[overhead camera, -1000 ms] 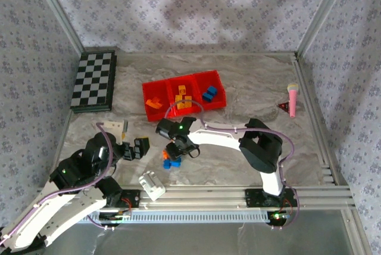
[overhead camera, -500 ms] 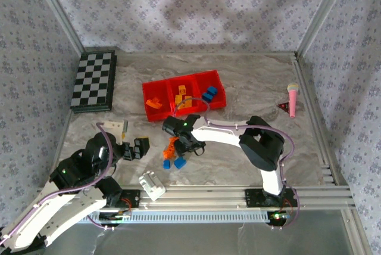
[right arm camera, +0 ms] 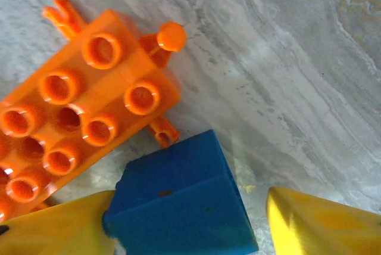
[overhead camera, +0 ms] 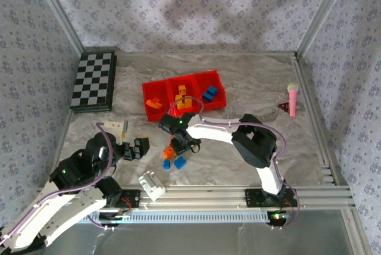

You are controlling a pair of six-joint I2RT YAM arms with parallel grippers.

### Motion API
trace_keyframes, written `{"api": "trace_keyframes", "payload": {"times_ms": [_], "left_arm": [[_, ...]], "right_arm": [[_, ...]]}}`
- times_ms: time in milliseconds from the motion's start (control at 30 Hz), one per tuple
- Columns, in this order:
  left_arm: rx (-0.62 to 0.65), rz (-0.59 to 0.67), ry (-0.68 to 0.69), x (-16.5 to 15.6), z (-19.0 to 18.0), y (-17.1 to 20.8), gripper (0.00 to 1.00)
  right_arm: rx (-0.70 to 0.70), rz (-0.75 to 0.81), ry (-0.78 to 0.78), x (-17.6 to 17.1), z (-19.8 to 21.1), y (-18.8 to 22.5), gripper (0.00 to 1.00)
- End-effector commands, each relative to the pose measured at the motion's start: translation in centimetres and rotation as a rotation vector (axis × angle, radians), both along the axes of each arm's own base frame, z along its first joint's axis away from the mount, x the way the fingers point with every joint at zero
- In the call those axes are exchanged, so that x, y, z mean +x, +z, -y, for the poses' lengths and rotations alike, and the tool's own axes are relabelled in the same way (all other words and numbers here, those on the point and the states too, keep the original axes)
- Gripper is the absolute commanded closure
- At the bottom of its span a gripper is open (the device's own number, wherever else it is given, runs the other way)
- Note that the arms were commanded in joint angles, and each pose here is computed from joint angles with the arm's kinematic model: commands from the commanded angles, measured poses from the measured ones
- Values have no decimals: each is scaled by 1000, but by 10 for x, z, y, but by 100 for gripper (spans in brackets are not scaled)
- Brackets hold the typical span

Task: Sort the legos into containers by color
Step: Pick up the lego from the bottom-center of the table.

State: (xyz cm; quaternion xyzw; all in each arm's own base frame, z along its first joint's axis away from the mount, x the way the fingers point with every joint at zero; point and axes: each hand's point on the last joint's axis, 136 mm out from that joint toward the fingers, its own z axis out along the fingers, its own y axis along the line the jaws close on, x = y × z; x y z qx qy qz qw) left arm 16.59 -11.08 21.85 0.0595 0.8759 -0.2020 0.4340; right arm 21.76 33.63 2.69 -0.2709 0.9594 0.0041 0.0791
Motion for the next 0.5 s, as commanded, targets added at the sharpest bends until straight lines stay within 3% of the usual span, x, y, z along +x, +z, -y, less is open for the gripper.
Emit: {"api": "trace_keyframes", "payload": {"times_ms": [0, 300, 467], "left_arm": [[1, -6, 0, -1, 0, -2, 0], [4, -7, 1, -1, 0, -3, 0], [10, -9, 1, 0, 0, -3, 0]], "right_arm": [[-18, -20, 2, 2, 6, -5, 36], [-28, -19, -39, 10, 19, -22, 51], [-28, 19, -34, 14, 23, -12, 56]]}}
